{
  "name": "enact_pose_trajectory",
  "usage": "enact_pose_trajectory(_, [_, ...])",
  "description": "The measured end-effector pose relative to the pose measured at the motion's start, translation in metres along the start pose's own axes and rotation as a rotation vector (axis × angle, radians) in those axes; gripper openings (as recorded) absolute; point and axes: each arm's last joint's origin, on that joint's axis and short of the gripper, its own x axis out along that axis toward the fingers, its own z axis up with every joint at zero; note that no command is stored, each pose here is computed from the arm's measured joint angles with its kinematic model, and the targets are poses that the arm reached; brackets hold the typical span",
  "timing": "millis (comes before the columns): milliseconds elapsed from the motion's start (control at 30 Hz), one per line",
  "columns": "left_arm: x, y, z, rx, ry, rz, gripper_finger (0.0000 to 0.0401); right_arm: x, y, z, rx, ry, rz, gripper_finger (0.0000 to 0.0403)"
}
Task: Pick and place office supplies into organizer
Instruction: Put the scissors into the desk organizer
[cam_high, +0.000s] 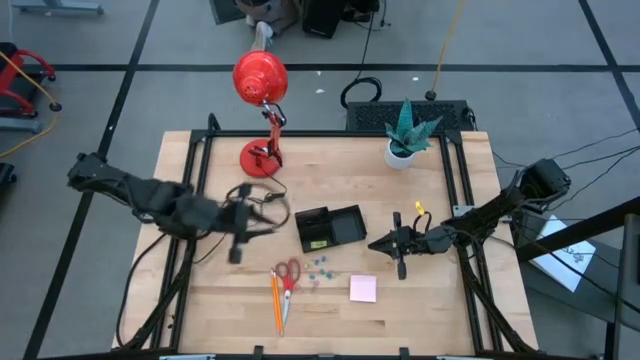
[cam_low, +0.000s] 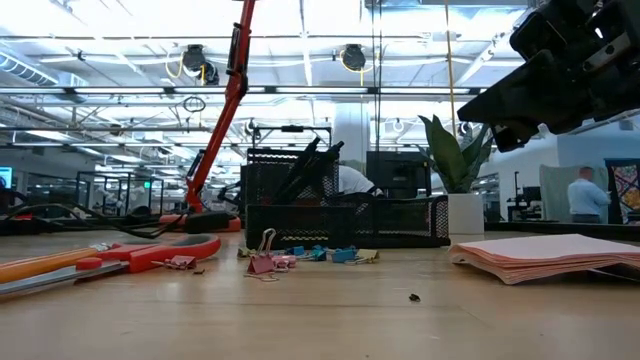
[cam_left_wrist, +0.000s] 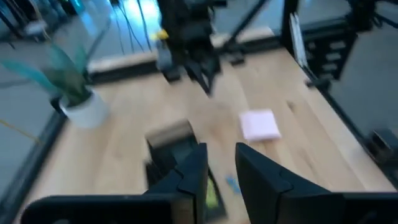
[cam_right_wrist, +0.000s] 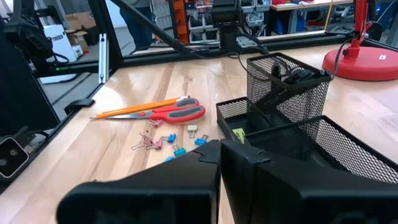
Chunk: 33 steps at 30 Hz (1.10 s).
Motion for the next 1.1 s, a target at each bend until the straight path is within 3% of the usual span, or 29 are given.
enact_pose_trajectory(100, [-0.001,-0.026,-0.024,-0.022,0.062,-0.011,0.0046,0.000,0.000,0.000,0.000,-0.001,0.000,0.0004])
enact_pose_trajectory(200, [0.001,-0.049,-0.048,-0.052,0.040,0.006,0.0009,0.000,0.000,0.000,0.001,-0.003,0.001,0.0004])
enact_pose_trajectory(433, [0.016,-0.077,-0.108,-0.103,-0.145,0.041,0.0004,0.000,0.000,0.000,0.001,-0.003,0.001,0.0004])
enact_pose_trajectory(667, [0.024,-0.063,-0.172,-0.086,-0.323,0.047,0.0003,0.000,0.000,0.001,0.002,-0.004,0.001,0.0004])
enact_pose_trajectory(800, [0.021,-0.046,-0.199,-0.146,-0.403,0.058,0.0008,0.007,0.006,0.010,-0.006,-0.014,0.007,0.0013])
enact_pose_trajectory(933, [0.024,-0.041,-0.205,-0.126,-0.378,0.064,0.0003,0.021,0.015,0.028,-0.032,0.002,-0.003,0.0048])
enact_pose_trajectory(1100, [0.026,-0.038,-0.204,-0.091,-0.373,0.076,0.0018,0.049,0.031,0.052,0.036,0.068,-0.059,0.0113])
